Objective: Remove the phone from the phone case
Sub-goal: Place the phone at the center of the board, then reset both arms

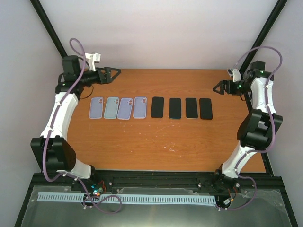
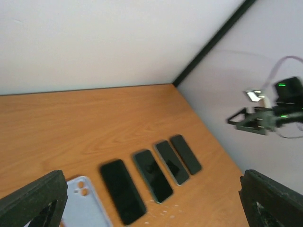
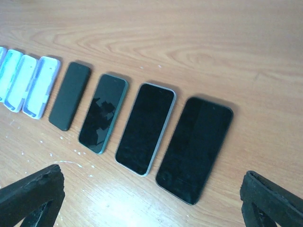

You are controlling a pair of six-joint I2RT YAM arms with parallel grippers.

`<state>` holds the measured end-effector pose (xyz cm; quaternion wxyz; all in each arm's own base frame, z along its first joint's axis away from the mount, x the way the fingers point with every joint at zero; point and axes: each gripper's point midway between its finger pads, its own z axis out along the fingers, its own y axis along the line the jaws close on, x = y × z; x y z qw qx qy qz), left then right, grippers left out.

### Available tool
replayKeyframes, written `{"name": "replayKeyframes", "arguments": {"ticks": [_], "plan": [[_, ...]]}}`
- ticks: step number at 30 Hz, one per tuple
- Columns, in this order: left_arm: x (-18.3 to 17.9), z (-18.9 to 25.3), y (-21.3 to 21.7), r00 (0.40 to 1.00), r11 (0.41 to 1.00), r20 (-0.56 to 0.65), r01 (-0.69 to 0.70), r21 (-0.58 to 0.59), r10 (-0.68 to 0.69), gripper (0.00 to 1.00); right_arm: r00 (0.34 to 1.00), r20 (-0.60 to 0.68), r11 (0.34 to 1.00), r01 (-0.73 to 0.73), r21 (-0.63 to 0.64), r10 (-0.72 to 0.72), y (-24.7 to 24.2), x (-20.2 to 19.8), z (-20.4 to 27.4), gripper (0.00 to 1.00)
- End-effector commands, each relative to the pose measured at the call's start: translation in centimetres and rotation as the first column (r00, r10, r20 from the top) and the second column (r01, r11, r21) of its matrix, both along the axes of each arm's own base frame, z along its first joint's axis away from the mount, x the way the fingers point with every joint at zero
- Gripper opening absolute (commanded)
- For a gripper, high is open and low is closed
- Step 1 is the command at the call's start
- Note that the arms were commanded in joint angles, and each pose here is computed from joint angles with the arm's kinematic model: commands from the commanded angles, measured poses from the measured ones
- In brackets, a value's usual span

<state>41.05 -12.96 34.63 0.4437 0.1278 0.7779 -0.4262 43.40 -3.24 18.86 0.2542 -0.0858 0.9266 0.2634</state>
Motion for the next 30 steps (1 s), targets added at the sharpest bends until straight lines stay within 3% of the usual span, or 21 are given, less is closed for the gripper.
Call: {"name": "replayKeyframes", "arguments": {"ticks": [1, 11, 17, 30], "plan": [[1.2, -2.4, 4.6, 0.989, 0.983, -0.063, -0.121, 0.136, 0.13, 1.0, 0.989, 0.132, 0.998, -0.058, -0.026, 0.061, 2.8, -0.8, 4.9, 1.0], [0.4, -5.4, 12.0, 0.943, 0.91, -0.031, -0.311, 0.273, 0.331, 1.0, 0.934, 0.329, 0.99, -0.121, -0.074, 0.139, 9.3, -4.7, 7.7, 1.0], [-1.0, -8.3, 12.7, 0.932, 0.885, -0.026, -0.335, 0.323, 0.363, 1.0, 0.91, 0.393, 0.99, -0.1, -0.103, 0.133, 10.2, -6.7, 6.0, 1.0], [-1.0, -11.7, 13.4, 0.909, 0.865, -0.066, -0.367, 0.343, 0.412, 1.0, 0.915, 0.393, 0.988, -0.033, -0.153, 0.091, 9.1, -8.0, 1.6, 1.0]]}}
